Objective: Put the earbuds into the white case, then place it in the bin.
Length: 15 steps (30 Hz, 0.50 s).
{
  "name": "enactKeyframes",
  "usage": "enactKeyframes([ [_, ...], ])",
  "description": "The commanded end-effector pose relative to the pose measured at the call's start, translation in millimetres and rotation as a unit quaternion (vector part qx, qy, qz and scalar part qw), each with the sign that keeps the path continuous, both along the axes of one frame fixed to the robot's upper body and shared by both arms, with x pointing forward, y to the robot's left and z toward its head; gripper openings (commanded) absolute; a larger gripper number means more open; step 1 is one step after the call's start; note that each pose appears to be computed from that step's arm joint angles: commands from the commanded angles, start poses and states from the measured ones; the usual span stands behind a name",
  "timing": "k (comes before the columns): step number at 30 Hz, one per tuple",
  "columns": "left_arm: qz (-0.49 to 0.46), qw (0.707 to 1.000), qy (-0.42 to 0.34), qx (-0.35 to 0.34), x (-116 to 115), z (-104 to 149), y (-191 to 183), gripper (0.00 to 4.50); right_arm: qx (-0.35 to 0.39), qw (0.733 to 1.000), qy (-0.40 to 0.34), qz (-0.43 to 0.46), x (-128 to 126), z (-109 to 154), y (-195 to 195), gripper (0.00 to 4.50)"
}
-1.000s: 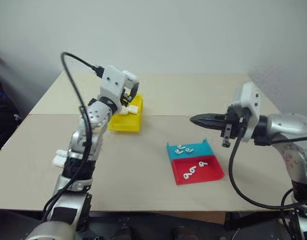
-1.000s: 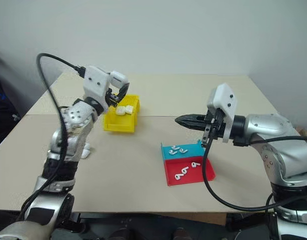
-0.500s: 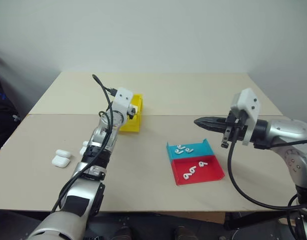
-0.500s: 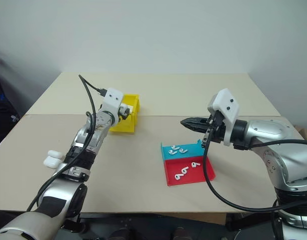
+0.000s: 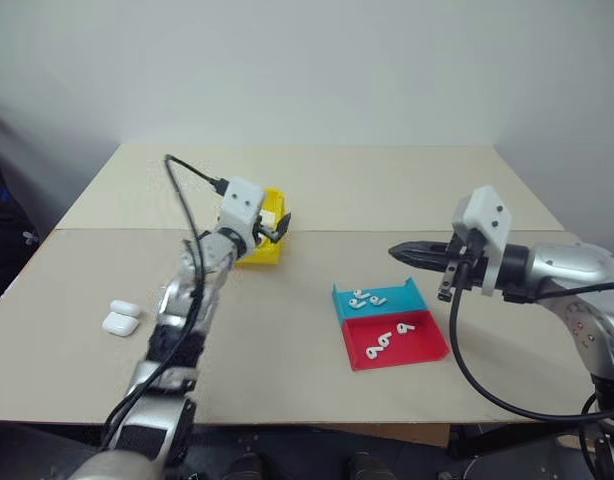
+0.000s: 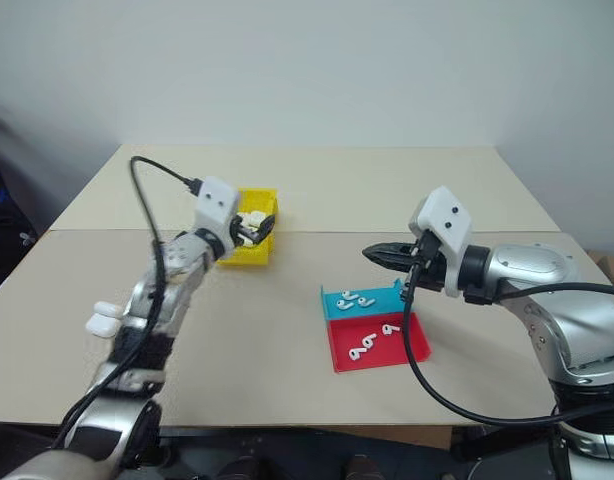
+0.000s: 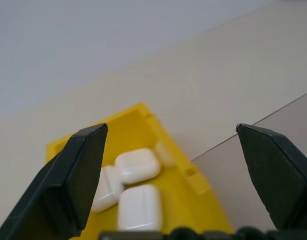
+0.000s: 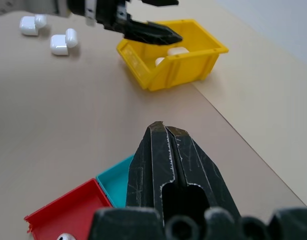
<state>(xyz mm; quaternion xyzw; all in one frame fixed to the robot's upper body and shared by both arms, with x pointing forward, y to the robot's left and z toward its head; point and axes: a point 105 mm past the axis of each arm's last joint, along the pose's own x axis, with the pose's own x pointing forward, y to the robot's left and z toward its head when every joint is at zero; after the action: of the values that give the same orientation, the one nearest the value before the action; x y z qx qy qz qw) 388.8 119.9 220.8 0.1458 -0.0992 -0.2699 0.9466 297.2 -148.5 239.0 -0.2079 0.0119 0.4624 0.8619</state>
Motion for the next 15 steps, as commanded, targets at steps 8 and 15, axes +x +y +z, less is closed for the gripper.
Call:
enactKeyframes([
  [8, -0.177, 0.984, 0.016, 0.009, -104, 11, 44, 4.47, -0.094, 0.984, -0.092, 0.119, -49, 3, -44, 0.00],
  [15, -0.229, 0.968, 0.086, 0.058, -161, -6, 86, 4.47, -0.175, 0.975, -0.061, 0.127, -70, 0, -88, 0.00],
])
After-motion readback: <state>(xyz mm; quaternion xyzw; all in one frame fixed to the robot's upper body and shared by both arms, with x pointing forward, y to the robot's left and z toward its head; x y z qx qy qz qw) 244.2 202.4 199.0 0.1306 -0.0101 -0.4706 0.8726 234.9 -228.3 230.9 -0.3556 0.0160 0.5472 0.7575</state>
